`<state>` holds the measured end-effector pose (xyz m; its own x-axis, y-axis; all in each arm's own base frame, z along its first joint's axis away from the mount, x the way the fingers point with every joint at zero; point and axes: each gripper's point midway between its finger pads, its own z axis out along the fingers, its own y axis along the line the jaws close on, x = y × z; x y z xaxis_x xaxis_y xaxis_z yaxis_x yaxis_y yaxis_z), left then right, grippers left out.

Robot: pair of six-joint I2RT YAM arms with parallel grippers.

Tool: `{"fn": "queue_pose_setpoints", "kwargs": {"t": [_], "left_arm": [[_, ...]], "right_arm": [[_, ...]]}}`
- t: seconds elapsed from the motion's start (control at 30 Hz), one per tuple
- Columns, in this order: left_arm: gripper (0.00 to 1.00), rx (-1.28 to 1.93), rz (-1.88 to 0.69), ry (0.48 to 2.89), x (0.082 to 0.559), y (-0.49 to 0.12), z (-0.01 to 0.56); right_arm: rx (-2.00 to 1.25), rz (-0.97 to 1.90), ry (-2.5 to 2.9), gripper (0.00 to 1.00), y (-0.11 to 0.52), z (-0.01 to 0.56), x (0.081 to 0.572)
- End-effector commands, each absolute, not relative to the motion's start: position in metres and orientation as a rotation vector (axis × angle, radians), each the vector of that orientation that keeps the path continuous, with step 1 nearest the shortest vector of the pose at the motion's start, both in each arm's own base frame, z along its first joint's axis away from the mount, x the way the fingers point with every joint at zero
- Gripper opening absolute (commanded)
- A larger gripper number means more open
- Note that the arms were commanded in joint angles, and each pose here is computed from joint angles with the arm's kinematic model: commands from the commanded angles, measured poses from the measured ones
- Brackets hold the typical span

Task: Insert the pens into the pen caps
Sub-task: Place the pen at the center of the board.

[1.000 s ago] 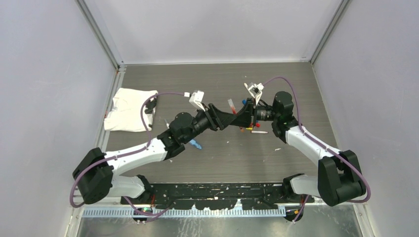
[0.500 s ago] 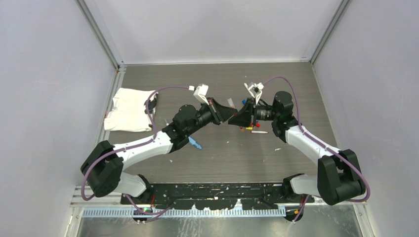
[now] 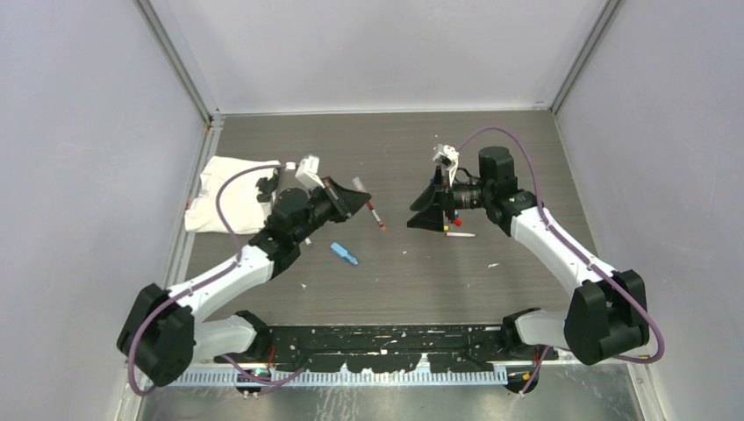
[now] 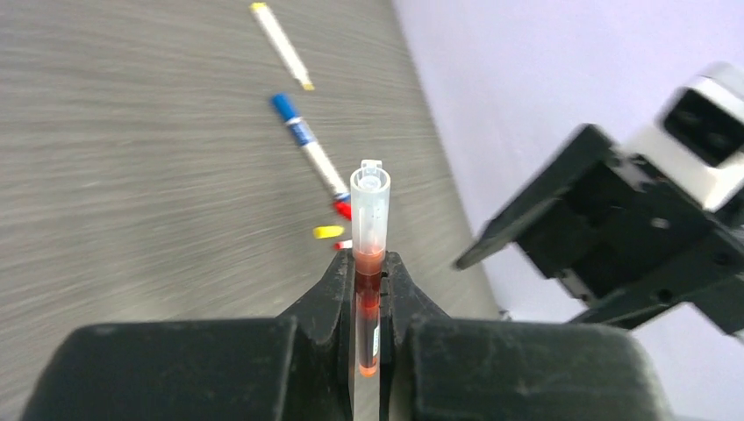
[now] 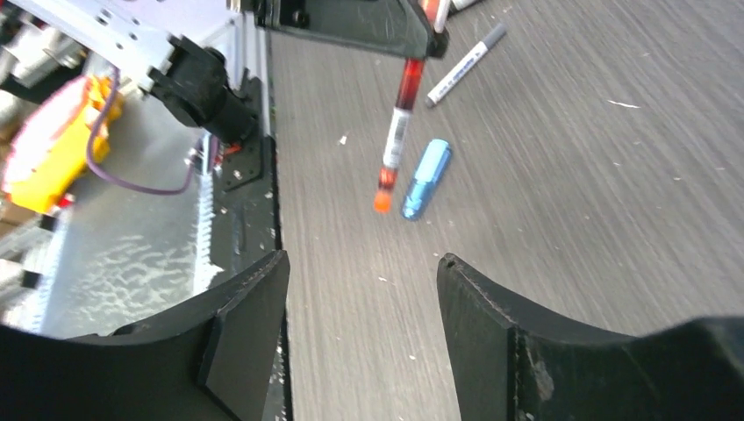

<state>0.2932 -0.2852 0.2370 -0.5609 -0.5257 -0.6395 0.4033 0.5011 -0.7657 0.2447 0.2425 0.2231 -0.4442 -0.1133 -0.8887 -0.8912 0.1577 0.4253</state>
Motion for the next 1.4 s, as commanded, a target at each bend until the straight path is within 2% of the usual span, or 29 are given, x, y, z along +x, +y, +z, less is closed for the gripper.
{"fn": "queue_pose_setpoints", "kwargs": {"t": [0.0, 0.2, 0.53, 0.7, 1.0, 1.23, 1.37], "left_arm": [[0.01, -0.176, -1.046, 1.996, 0.281, -0.235, 0.189], [0.01, -0.323, -0.713, 2.292, 0.262, -0.164, 0.119], [0.01, -0.533, -0.508, 2.394, 0.308, -0.109, 0.082], [0.02, -0.554, -0.426, 2.427, 0.328, -0.1, 0.067], [0.13, -0.596, -0.32, 2.428, 0.35, -0.088, 0.056], [0.28, -0.595, -0.332, 2.428, 0.359, -0.089, 0.06], [0.29, -0.588, -0.343, 2.405, 0.361, -0.089, 0.074]], "right_arm": [[-1.147, 1.144, 1.732, 0.69, 0.224, 0.212, 0.239], [-1.132, 1.129, 1.758, 0.69, 0.221, 0.205, 0.244], [-1.131, 1.144, 1.766, 0.69, 0.221, 0.201, 0.244], [-1.132, 1.149, 1.767, 0.68, 0.221, 0.201, 0.243], [-1.142, 1.145, 1.762, 0.69, 0.22, 0.202, 0.242], [-1.141, 1.137, 1.756, 0.69, 0.218, 0.205, 0.243], [-1.135, 1.127, 1.751, 0.68, 0.215, 0.208, 0.244]]}}
